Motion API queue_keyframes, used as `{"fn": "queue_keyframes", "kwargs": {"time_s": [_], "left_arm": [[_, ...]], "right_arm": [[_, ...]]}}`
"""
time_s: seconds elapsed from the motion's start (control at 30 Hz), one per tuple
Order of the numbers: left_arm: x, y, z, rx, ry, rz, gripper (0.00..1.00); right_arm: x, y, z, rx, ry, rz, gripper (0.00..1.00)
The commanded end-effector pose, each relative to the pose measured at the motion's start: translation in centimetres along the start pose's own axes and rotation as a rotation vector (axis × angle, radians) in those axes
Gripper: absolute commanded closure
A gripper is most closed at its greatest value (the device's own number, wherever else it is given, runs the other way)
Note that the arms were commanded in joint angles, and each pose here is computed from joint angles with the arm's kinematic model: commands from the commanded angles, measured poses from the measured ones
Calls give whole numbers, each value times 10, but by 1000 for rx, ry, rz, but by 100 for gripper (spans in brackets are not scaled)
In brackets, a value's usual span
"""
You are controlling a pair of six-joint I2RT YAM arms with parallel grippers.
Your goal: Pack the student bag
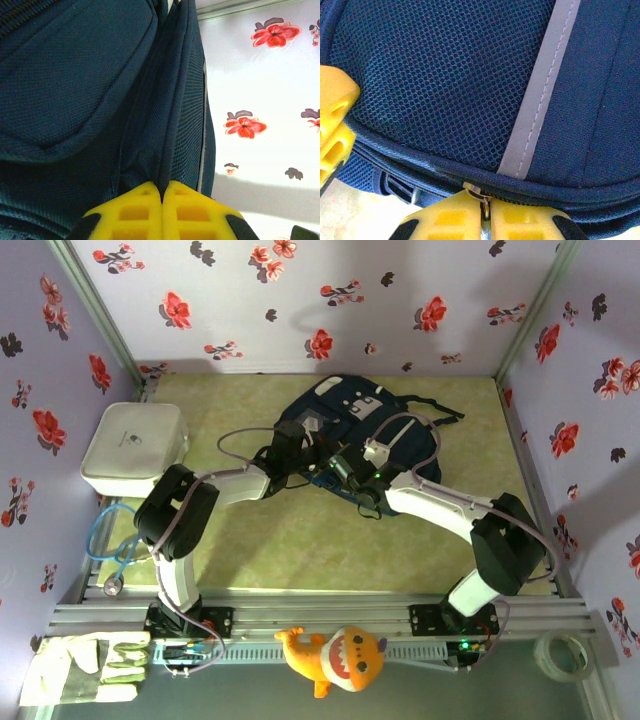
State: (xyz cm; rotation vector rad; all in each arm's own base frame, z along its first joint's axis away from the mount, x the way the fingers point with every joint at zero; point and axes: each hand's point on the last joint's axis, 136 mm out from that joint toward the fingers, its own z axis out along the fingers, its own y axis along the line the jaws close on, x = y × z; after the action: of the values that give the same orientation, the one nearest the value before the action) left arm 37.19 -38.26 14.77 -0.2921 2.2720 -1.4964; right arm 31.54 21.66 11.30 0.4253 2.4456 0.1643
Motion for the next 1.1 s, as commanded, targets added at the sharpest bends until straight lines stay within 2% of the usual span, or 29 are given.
{"fn": "queue_keyframes", "kwargs": {"time_s": [0.0,0.43,0.57,0.67,0.8,0.93,1.07], "left_arm": [[6,-38,-1,114,22,81,100],[-5,-13,-3,64,-12,64,100],[-6,-11,-2,58,-12,62,100],[-6,-11,-2,59,-12,61,100],[-7,-11,-3,56,-13,61,100],[-7,-12,-3,58,-12,60,100],[-5,-12,-1,62,0,59,100]], "right_arm": [[-5,-14,-9,33,-22,-26,91],[14,-63,-26,28,1,9,99],[17,-89,-23,88,38,38,100],[17,-94,-20,98,59,26,100],[13,-86,-16,63,77,-15,95],[13,-69,-14,-13,109,-112,84],[16,-54,-16,-76,164,-238,81]]}}
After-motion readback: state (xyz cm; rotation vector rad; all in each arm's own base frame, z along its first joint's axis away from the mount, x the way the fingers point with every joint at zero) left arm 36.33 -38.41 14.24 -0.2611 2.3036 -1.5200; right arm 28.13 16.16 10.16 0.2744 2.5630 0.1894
